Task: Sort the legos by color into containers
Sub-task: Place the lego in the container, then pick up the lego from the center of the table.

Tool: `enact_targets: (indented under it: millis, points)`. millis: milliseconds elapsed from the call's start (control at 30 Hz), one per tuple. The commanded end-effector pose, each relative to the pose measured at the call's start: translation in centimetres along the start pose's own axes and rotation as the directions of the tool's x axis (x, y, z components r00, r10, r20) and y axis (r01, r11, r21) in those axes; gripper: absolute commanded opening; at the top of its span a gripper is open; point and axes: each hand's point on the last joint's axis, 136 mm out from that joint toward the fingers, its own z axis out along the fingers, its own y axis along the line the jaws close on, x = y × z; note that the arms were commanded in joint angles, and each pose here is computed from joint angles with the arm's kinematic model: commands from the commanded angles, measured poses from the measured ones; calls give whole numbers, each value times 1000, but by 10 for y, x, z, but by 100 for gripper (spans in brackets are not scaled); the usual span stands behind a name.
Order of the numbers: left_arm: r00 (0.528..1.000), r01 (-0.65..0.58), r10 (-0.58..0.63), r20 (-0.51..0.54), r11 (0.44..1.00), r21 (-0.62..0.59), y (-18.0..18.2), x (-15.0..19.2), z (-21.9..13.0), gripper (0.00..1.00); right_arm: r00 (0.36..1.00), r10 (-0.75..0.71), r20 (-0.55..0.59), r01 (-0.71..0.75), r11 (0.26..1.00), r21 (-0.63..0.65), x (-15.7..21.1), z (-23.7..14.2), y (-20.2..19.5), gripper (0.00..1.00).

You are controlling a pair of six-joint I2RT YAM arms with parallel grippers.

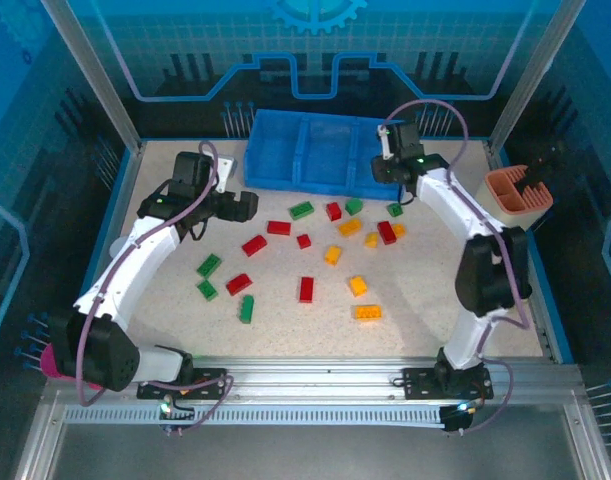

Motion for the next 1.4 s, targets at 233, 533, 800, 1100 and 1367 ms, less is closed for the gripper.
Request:
enact_targets:
  millis: [233,533,800,1100,1367]
  points:
    - [999,23,-25,48,999,40,-6,-6,-10,99,994,-37,-99,34,999,-31,0,93,-5,27]
    - [999,11,-13,36,998,61,-11,-1,-12,99,992,-28,-126,24,999,-33,5,112,-4,39]
    - [1000,0,-2,29,998,61,-13,3,-10,100,996,-57,-66,55,998,-23,-13,62,7,67]
    - [999,-2,-1,43,997,74,-16,0,-15,99,993,-57,-105,53,997,-49,25,-11,33,67]
    - [999,-6,3,41,996,85,-20,1,-16,99,966,-46,-256,17,993,-116,123,-72,72,68]
